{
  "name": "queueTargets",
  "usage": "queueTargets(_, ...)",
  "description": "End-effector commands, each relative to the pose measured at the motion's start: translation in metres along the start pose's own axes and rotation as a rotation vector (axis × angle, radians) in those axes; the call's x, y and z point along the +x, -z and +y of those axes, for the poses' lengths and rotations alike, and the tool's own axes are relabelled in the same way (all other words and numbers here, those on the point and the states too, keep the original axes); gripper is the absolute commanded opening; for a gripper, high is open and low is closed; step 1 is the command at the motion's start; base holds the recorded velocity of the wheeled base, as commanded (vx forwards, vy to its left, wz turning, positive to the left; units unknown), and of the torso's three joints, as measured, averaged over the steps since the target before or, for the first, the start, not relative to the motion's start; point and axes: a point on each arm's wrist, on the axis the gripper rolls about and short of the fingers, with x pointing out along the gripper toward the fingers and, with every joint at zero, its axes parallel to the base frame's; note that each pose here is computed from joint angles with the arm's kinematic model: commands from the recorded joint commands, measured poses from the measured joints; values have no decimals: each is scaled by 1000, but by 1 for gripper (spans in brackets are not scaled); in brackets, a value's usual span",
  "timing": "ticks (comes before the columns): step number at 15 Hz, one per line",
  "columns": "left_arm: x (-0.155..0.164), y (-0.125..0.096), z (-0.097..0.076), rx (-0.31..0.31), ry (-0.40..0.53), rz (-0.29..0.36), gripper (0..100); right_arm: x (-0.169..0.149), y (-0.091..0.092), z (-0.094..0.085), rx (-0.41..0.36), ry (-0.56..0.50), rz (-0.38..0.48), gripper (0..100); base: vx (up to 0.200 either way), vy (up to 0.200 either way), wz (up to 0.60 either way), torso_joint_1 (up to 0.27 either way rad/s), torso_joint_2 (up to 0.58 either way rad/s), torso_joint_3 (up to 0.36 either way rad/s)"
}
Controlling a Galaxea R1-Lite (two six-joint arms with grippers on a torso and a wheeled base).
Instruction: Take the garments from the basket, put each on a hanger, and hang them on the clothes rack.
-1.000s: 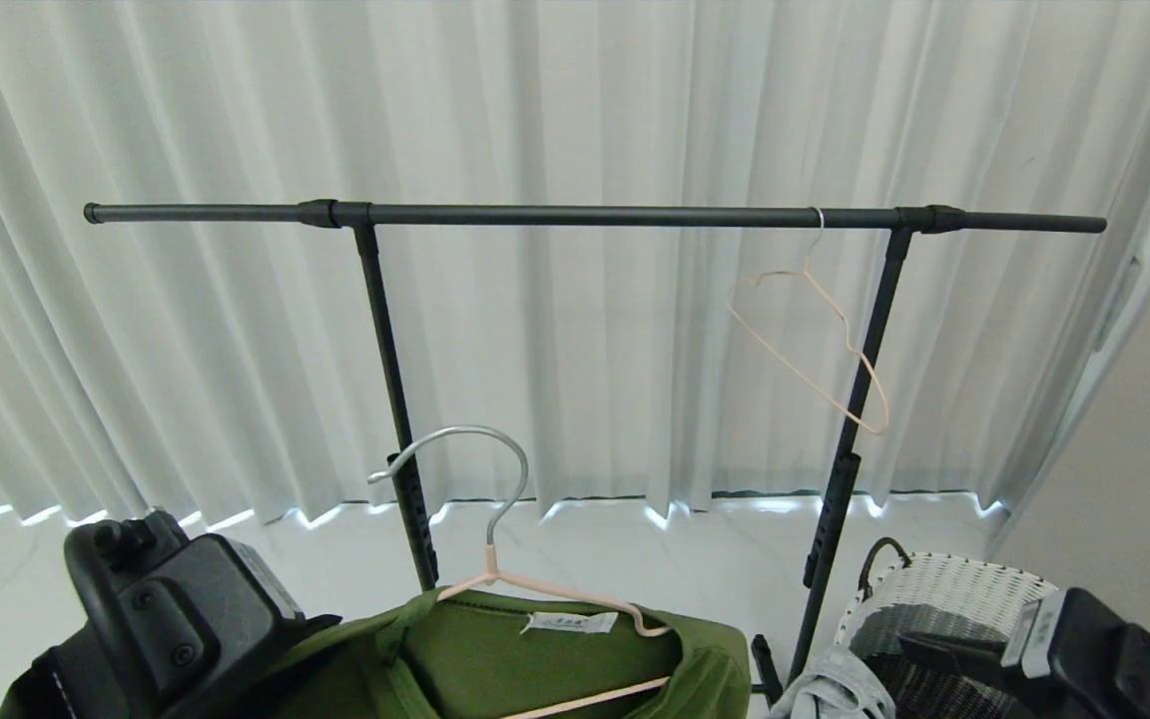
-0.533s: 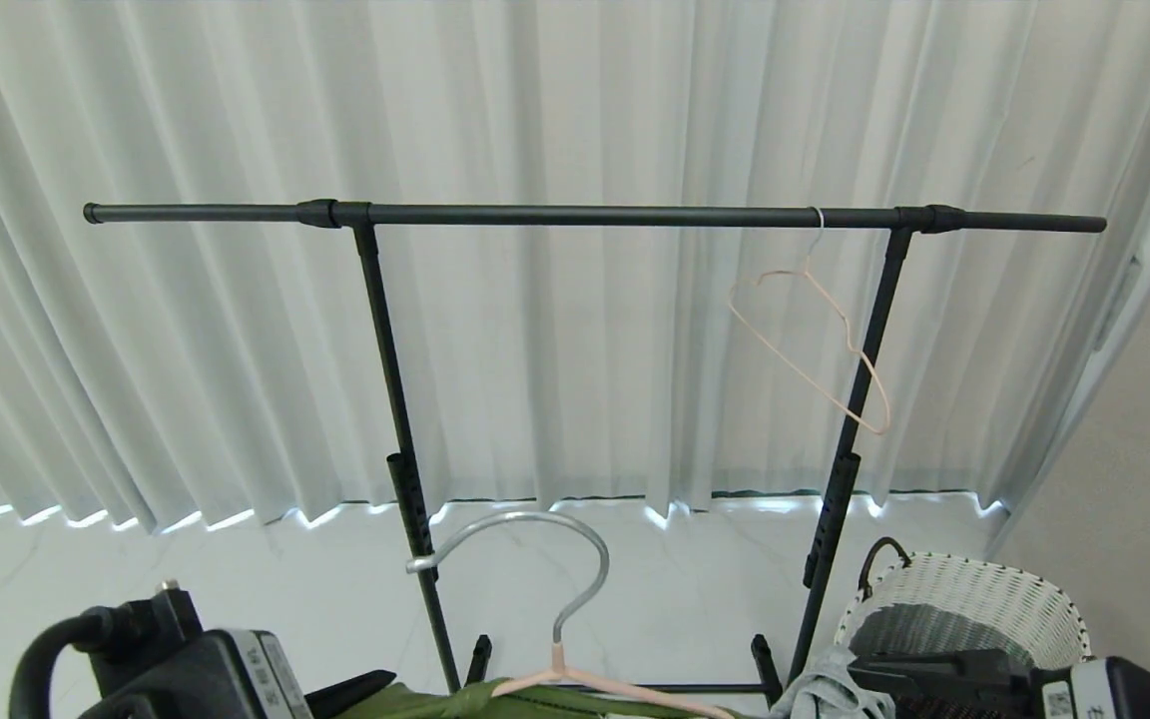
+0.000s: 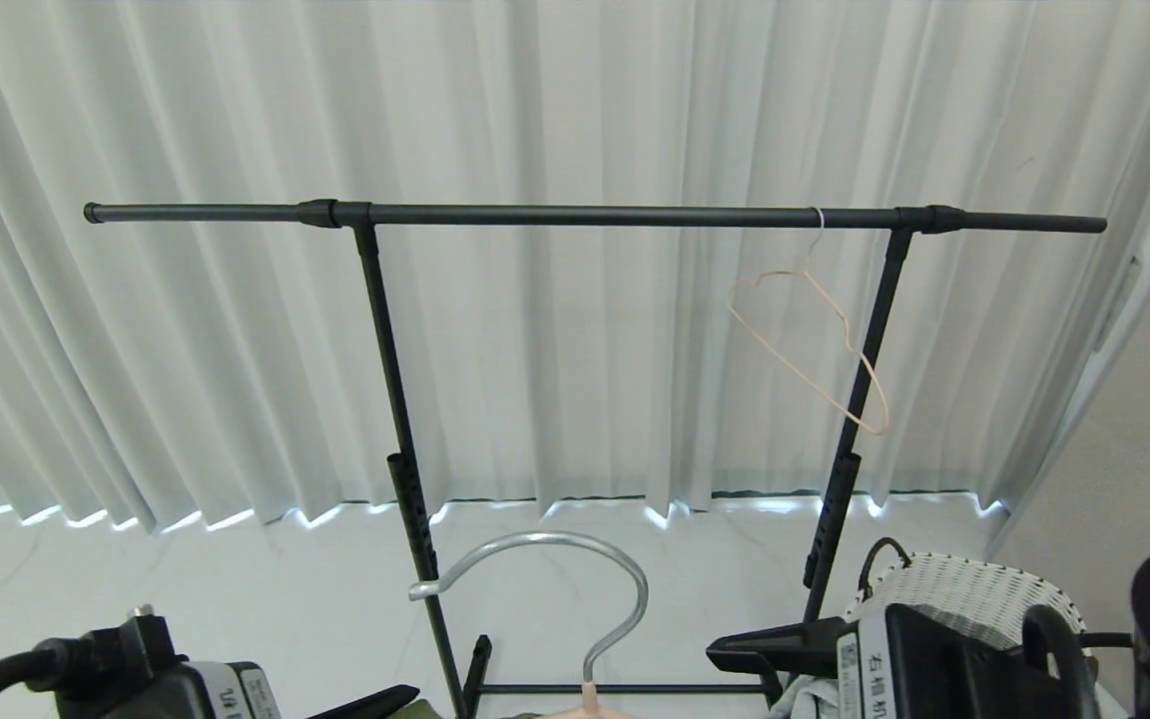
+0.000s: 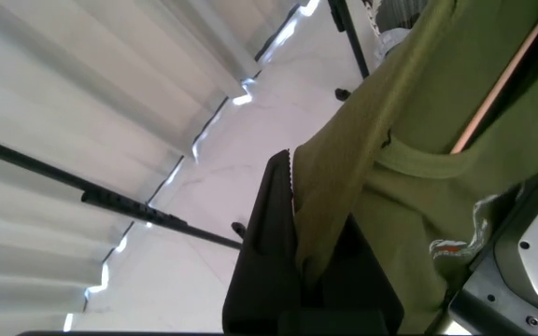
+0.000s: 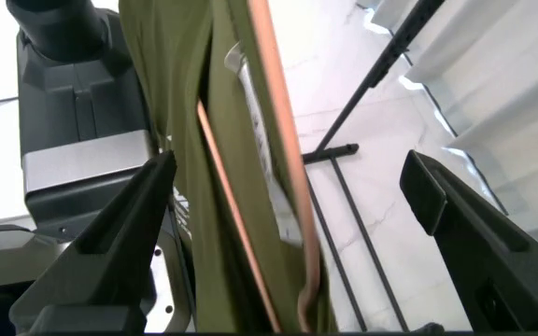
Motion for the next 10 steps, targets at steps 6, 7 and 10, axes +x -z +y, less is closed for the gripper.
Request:
queueTargets(6, -1, -1, -2, 5, 10, -11, 0, 15, 6, -1, 4, -5, 41, 100, 0, 0, 0, 0, 0, 0)
queueTargets(7, -1, -2, -1, 3, 11, -15, 0, 16, 6, -1, 4, -5, 43, 100, 0, 0, 0, 0, 0, 0)
queueTargets(10, -1, -3, -1, -4, 9, -27, 0, 16, 6, -1, 4, -5, 44, 100, 0, 0, 0, 0, 0, 0)
